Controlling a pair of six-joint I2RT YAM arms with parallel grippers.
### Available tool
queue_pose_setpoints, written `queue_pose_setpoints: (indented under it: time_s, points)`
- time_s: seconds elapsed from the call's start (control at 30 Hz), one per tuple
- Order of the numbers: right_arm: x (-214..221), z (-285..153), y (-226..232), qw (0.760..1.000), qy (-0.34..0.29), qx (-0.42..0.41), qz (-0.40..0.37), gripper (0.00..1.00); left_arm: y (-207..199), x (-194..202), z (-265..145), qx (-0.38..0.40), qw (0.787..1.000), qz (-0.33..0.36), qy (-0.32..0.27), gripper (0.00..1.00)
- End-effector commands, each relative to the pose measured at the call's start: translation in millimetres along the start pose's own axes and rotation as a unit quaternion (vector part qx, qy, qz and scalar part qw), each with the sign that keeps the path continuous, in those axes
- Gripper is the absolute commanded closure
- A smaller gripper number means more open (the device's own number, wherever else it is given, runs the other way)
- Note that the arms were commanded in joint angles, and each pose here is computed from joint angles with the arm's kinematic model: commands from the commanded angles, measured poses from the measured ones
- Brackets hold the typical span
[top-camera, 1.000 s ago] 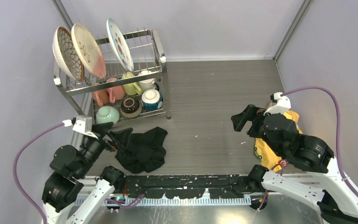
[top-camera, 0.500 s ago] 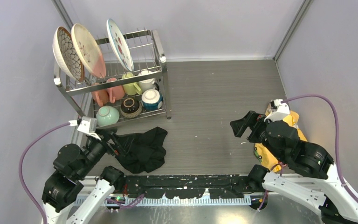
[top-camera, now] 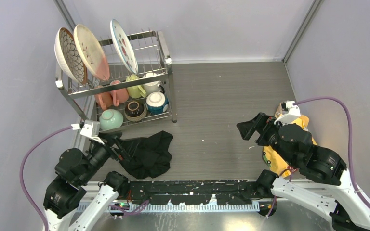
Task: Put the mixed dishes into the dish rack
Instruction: Reset both arms
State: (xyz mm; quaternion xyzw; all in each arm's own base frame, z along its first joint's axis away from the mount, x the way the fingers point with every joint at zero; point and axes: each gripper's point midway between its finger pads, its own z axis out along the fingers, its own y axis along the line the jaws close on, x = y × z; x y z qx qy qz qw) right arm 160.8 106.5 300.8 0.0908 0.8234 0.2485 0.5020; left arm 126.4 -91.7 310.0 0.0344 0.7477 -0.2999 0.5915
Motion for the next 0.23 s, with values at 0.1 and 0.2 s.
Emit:
queue_pose_setpoints:
  time_s: [0.1, 0.2]
  points:
    - [-11.1, -3.9, 12.0, 0.999, -0.019, -0.027, 0.024, 0.00, -11.1, -14.8, 0.8, 0.023, 0.999, 0.001, -0.023, 0.00]
    - [-9.0, -2.9, 11.5, 0.999, -0.017, -0.026, 0.025, 0.00, -9.5, -14.6, 1.7, 0.019, 1.000, 0.003, -0.023, 0.00]
